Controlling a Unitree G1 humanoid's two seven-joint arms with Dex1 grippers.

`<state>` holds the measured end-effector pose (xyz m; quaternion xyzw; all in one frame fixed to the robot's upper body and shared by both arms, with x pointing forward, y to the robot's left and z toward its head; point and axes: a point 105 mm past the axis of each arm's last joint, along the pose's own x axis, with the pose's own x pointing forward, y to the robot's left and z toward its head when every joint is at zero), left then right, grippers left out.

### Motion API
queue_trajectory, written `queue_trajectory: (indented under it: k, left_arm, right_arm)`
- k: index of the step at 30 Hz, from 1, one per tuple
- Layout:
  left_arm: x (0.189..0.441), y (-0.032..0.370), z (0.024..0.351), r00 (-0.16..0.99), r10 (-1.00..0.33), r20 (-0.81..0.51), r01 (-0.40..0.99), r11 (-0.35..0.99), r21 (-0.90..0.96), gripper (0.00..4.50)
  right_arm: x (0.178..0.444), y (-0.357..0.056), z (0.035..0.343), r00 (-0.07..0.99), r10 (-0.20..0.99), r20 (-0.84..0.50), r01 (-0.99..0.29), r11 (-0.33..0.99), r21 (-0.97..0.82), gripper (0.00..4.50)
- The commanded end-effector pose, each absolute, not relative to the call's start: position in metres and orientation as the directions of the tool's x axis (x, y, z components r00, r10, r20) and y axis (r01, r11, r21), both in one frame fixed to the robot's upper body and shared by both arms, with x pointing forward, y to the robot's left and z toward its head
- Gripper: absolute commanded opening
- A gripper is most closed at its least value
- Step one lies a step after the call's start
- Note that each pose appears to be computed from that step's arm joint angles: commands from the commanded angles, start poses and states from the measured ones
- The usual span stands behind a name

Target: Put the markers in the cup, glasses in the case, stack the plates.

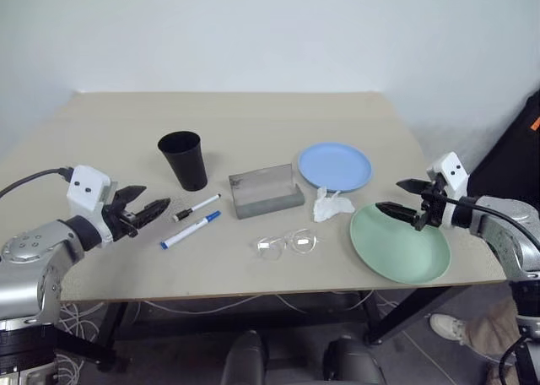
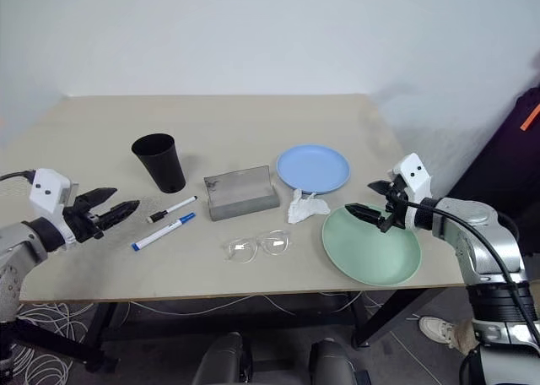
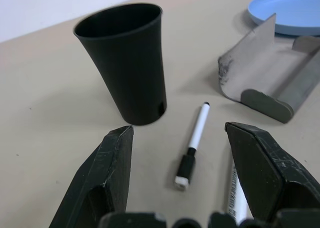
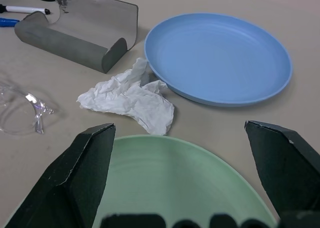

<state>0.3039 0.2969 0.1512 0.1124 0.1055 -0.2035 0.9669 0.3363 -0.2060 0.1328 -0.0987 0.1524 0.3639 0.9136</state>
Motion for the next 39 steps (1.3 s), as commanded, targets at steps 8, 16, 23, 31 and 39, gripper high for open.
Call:
queue_trajectory:
  k: [8,16,23,31,39]
  left_arm:
    - [0.312,0.292,0.169,0.898,-0.386,-0.21,0.428,0.879,0.212,3.06]
    - [0.316,0.284,0.167,0.893,-0.402,-0.203,0.44,0.874,0.207,3.06]
    - [0.318,0.271,0.167,0.878,-0.443,-0.18,0.472,0.863,0.179,3.06]
    - [0.314,0.255,0.163,0.859,-0.48,-0.176,0.506,0.847,0.16,3.06]
    - [0.312,0.24,0.162,0.824,-0.543,-0.163,0.564,0.814,0.139,3.06]
  right_arm:
    - [0.338,-0.212,0.149,0.735,0.617,-0.282,-0.663,0.741,-0.108,4.5]
    - [0.337,-0.221,0.149,0.746,0.602,-0.284,-0.649,0.752,-0.113,4.5]
    - [0.34,-0.22,0.143,0.749,0.582,-0.317,-0.639,0.76,-0.116,4.5]
    - [0.337,-0.246,0.121,0.762,0.498,-0.414,-0.579,0.81,-0.092,4.5]
    - [0.325,-0.283,0.094,0.77,0.389,-0.505,-0.467,0.883,-0.033,4.5]
